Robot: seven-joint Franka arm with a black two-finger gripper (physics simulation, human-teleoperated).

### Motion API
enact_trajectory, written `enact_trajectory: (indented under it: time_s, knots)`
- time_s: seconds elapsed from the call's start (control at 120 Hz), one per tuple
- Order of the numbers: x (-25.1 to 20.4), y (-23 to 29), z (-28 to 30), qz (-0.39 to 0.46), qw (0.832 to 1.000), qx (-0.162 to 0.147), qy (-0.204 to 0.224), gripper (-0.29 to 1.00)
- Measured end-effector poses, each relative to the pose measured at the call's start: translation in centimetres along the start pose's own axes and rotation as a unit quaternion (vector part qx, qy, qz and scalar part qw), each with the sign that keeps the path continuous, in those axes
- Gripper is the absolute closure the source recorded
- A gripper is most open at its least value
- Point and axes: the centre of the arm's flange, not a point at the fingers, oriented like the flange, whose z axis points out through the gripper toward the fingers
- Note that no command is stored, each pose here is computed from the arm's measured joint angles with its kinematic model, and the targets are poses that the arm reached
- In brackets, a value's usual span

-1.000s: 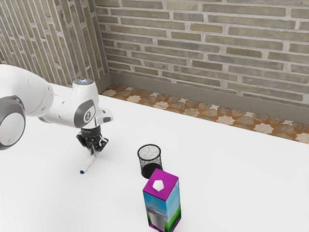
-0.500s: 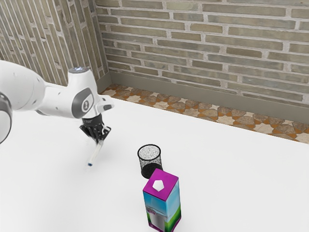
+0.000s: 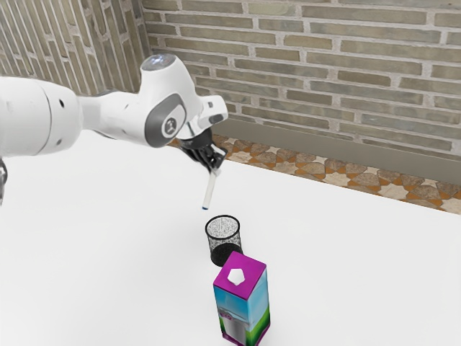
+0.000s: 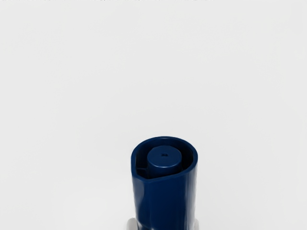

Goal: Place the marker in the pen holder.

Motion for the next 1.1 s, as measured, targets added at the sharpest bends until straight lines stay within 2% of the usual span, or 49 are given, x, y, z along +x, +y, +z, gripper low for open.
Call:
enact_trajectory:
  time_s: [0.2, 0.392, 0.567, 0.808, 1.1]
  knots:
    - [2.3, 2.2, 2.4, 0.0, 1.0, -0.003, 0.022, 0.79]
    - [2.0, 3.5, 0.9, -0.004, 0.999, -0.015, 0.034, 0.78]
    - [-1.5, 4.1, 0.7, -0.011, 0.999, -0.026, 0.014, 0.77]
    - [-2.8, 5.1, 0.3, -0.013, 0.999, -0.035, 0.013, 0.75]
    - [-5.9, 5.0, 5.0, -0.02, 0.999, -0.024, -0.025, 0.75]
